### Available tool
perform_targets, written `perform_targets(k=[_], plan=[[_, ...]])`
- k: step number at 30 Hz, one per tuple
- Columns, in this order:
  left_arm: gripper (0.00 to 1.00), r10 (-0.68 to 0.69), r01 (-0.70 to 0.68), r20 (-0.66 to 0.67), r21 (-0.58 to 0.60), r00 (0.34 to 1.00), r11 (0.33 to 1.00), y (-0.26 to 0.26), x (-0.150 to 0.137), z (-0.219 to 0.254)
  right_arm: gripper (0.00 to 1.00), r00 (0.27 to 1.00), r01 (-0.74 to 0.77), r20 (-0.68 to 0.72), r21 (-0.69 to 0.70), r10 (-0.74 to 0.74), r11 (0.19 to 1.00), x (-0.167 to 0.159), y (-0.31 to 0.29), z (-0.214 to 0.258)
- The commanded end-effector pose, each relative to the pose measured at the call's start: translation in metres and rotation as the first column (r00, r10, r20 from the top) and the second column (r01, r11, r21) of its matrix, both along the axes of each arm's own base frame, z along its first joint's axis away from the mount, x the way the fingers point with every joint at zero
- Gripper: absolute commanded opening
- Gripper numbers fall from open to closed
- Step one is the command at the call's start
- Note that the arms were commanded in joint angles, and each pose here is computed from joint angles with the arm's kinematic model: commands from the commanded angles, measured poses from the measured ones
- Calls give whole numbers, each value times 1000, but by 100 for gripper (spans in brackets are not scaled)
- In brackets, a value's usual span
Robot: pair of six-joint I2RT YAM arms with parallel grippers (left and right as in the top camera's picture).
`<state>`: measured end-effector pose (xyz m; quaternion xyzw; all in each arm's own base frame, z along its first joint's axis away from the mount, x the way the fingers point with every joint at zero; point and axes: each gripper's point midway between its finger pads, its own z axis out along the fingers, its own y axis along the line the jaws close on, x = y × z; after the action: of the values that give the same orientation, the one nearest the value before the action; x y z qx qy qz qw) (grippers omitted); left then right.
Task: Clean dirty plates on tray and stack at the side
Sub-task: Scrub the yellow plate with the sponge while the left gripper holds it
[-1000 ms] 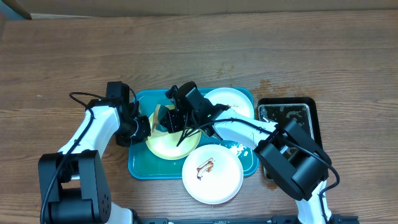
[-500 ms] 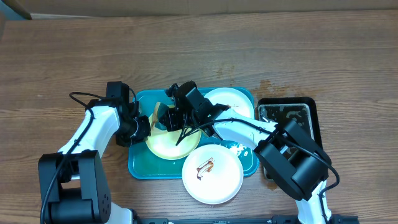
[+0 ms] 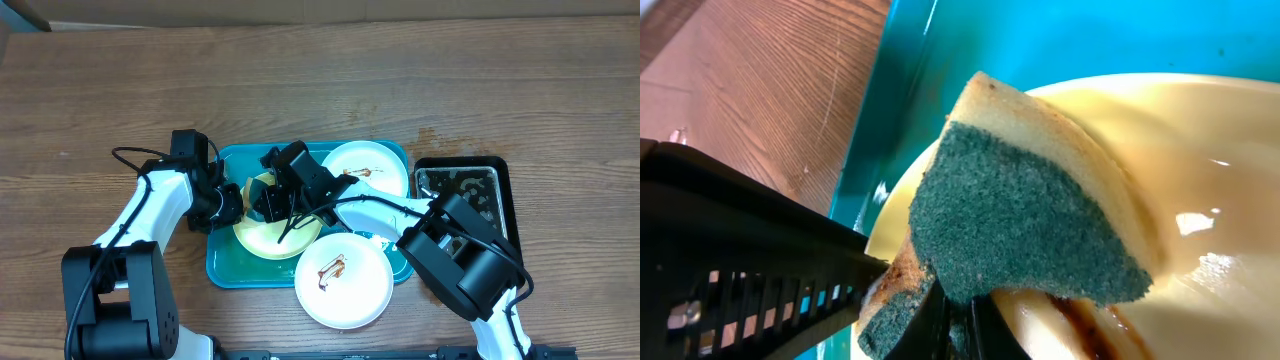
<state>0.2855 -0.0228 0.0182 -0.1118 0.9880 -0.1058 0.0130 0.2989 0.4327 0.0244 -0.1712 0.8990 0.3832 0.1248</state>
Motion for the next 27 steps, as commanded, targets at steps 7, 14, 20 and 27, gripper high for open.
perform_targets(k=[7, 14, 20, 27], plan=[[20, -5, 5, -2, -28, 1000, 1000, -7, -3, -6, 4, 999, 12, -34, -23, -13, 1000, -2, 0, -12], [4, -1, 0, -17, -28, 1000, 1000, -7, -14, -18, 4, 999, 19, -42, -22, -20, 1000, -2, 0, -12], [4, -1, 0, -17, -28, 1000, 1000, -7, -14, -18, 4, 999, 19, -46, -28, -21, 999, -3, -1, -13], [4, 64, -61, -46, 63, 997, 996, 9, -19, -21, 4, 973, 180, -102, -226, -207, 957, 5, -43, -43]])
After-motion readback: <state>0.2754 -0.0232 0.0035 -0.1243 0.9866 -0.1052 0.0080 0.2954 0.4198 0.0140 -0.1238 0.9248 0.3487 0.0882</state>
